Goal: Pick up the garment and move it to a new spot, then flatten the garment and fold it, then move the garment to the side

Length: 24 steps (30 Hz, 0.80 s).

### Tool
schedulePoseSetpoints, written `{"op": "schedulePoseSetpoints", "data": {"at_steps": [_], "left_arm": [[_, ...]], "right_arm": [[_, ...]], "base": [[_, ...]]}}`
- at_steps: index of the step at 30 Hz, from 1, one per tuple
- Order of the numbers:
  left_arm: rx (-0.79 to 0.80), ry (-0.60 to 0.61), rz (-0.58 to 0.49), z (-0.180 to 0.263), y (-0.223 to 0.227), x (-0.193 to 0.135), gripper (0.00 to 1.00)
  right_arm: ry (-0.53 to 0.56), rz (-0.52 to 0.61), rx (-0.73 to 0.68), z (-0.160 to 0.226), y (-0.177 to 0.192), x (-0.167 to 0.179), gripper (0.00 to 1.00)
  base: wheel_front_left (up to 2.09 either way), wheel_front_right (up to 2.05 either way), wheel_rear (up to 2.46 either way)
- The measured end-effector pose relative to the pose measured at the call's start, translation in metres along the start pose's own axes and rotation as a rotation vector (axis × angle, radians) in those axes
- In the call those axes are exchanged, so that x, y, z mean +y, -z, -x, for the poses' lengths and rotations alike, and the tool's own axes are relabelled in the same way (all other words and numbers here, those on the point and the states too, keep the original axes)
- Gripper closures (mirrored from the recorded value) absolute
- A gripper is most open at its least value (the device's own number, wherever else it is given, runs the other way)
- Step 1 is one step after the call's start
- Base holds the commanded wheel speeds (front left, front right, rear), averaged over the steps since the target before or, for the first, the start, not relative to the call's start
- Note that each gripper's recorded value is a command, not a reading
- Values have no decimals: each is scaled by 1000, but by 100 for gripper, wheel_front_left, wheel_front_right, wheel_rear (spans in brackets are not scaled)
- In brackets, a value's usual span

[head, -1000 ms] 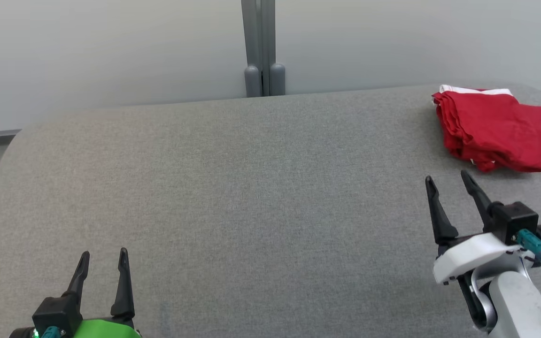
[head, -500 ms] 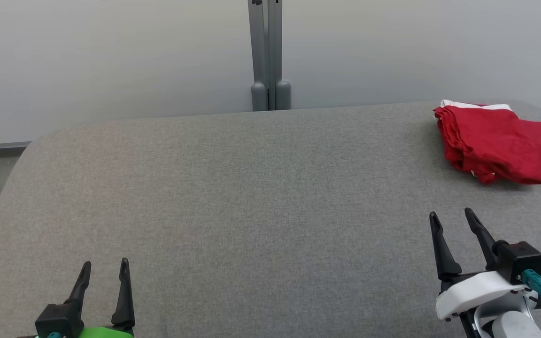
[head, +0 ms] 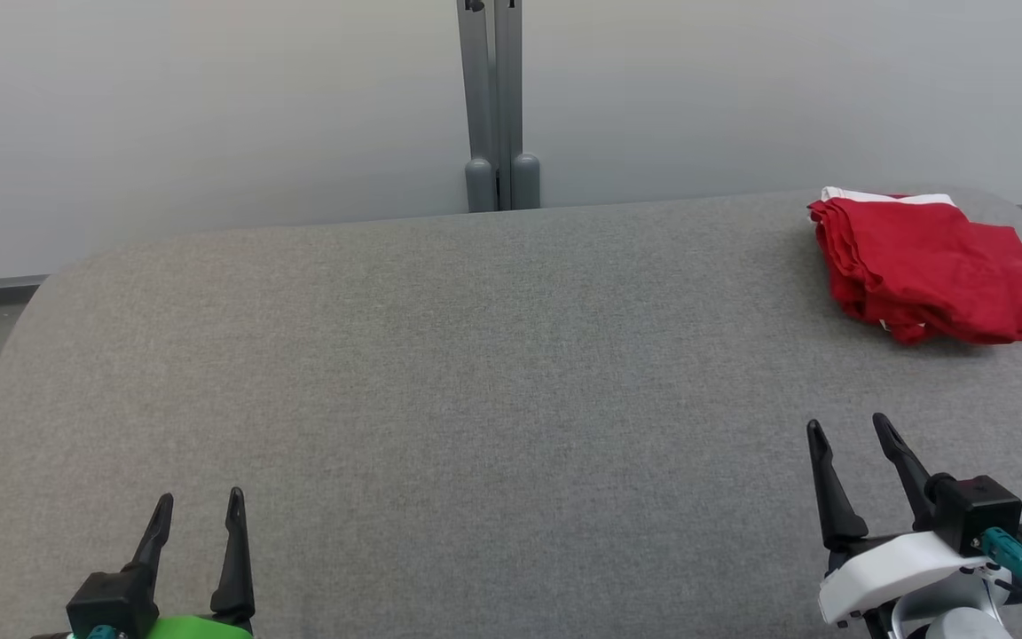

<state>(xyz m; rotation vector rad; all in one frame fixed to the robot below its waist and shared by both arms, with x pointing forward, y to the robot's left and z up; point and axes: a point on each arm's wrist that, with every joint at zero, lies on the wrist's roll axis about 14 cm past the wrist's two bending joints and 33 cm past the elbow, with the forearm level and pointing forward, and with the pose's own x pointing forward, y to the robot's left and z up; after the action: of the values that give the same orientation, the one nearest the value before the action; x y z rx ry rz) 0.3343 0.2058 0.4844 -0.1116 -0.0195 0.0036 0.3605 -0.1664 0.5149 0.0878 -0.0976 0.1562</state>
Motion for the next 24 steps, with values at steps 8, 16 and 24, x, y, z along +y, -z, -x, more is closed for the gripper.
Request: {"op": "schedulePoseSetpoints", "data": {"at_steps": [8, 16, 24], "left_arm": [[-4, 2, 0, -1, -1, -1, 0], [1, -3, -1, -1, 0, 1, 0], [-1, 1, -8, -1, -1, 1, 0]], "right_arm": [[6, -7, 5, 2, 2, -1, 0], [6, -17, 7, 2, 3, 1, 0], [5, -21, 11, 4, 4, 2, 0]], "base": [[0, 0, 0], [0, 0, 0], [0, 0, 0]]}}
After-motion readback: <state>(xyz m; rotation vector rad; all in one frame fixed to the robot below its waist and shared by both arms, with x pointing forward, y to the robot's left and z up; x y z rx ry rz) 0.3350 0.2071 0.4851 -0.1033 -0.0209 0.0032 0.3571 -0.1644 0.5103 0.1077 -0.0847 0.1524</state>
